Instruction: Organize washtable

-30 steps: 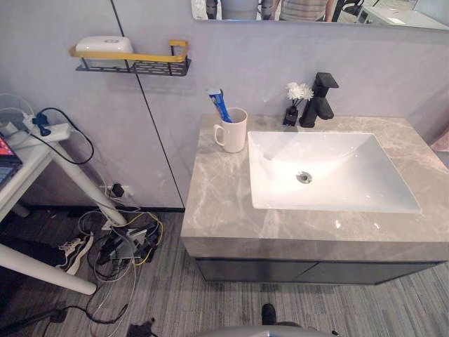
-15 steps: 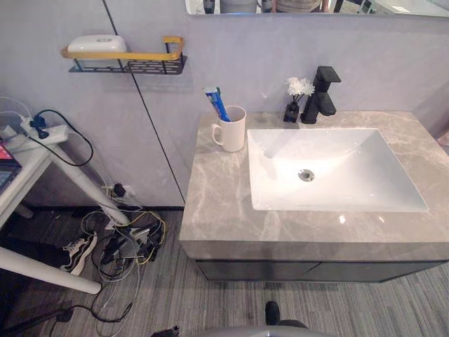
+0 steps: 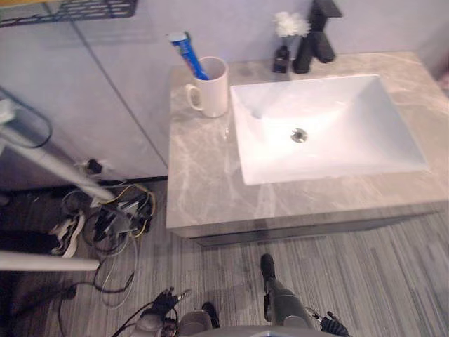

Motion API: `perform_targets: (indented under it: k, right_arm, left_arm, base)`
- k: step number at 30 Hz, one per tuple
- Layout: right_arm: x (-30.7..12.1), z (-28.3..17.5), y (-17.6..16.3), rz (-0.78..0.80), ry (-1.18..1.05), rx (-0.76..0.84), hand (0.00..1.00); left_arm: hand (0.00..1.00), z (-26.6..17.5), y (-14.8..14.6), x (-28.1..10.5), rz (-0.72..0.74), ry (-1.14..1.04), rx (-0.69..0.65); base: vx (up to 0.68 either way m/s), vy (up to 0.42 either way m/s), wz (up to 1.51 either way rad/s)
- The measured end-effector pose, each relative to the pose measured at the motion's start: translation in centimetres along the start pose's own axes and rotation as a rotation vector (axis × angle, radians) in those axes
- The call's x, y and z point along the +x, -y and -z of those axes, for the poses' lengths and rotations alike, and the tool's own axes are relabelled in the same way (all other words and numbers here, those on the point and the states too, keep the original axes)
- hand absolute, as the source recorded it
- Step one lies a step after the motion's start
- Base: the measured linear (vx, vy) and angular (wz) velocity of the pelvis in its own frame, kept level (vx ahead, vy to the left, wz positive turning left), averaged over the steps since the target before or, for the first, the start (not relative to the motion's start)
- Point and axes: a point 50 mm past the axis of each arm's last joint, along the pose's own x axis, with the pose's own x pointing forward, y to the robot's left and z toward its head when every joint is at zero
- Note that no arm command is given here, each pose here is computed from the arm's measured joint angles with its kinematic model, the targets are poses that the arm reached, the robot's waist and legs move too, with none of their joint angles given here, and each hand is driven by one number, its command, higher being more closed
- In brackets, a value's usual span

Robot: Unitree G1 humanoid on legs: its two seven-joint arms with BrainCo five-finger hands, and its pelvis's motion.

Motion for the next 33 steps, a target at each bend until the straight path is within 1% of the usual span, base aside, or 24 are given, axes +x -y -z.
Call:
perform_targets:
  k: [1,3,6,8,10,12,14,18,21,23,24,26,28,29,32,33]
  right_arm:
    - [-0.1,0.6,0.1,0.011,-0.018,0.013,0.0]
    - [-0.4,1.5,0.7,0.046,-0.038,0.064,0.0]
    - [-0.2,1.0,-0.2,0.019,-0.024,0.066,0.0]
    - [0.1,0.0,-0.1,0.016,-0.004,0.059,0.0]
    - [0.1,-0.1,-2.2,-0.047,-0.003,0.03,0.0]
    - [0.2,-0.7,-3.7,-0.098,0.02,0.011,0.0]
    - [0.1,-0.7,-3.7,-0.11,0.026,0.002,0.0]
    - [0.0,-0.4,-3.3,-0.1,0.036,0.01,0.0]
    - [0.1,-0.8,-2.4,-0.078,0.058,0.015,0.0]
    - [0.1,-0.6,-0.9,-0.035,0.052,0.026,0.0]
    - [0.0,-0.3,-0.4,-0.021,0.04,0.029,0.0]
    - [-0.5,1.6,1.2,0.018,-0.026,0.022,0.0]
    - [-1.0,3.2,2.4,0.044,-0.085,-0.02,0.0]
    - [-1.3,3.8,2.9,0.06,-0.1,-0.017,0.0]
    - [-1.5,4.3,3.0,0.066,-0.11,-0.02,0.0]
    - [-1.6,4.6,3.0,0.067,-0.115,-0.007,0.0]
  left_arm:
    - [0.0,-1.1,-0.1,0.1,-0.005,0.052,-0.006]
    - [0.0,-0.8,0.8,0.0,0.008,0.045,-0.026]
    - [0.0,-0.3,1.0,0.0,-0.005,0.011,-0.083]
    - [0.0,-0.2,1.7,-0.1,0.007,0.01,-0.101]
    - [0.0,-0.5,0.5,0.1,-0.022,0.017,-0.11]
    - [0.0,-0.6,0.4,0.1,-0.027,0.016,-0.123]
    - [0.0,-0.3,0.8,0.1,-0.018,0.001,-0.137]
    - [0.0,-0.2,1.0,0.1,-0.021,-0.007,-0.165]
    - [0.0,0.6,0.8,-0.1,-0.047,-0.029,-0.239]
    - [0.0,1.0,1.1,-0.3,-0.048,-0.043,-0.275]
    - [0.0,1.2,1.2,-0.3,-0.052,-0.048,-0.293]
    - [0.0,1.8,1.2,-0.7,-0.075,-0.048,-0.381]
    - [0.0,2.3,0.8,-0.8,-0.091,-0.057,-0.409]
    - [0.0,2.8,0.6,-1.0,-0.105,-0.066,-0.428]
    - [0.0,4.6,0.1,-1.7,-0.146,-0.118,-0.479]
    - [0.0,6.2,0.2,-2.3,-0.147,-0.175,-0.499]
  base:
    - [1.02,-0.321,-0.24]
    - [0.85,-0.319,-0.31]
    - [0.09,-0.133,-0.81]
    - [0.03,-0.051,-0.93]
    - [0.19,-0.095,-0.61]
    - [-0.11,-0.139,-0.55]
    - [-0.11,-0.141,-0.34]
    - [-0.14,-0.16,-0.64]
    - [-0.16,-0.228,-1.72]
    - [-0.05,-0.116,-2.15]
    - [0.05,0.005,-1.85]
    - [0.02,0.04,-1.8]
    - [0.09,0.087,-1.65]
    - [0.15,0.125,-1.52]
    - [0.24,0.18,-1.45]
    - [0.25,0.196,-1.4]
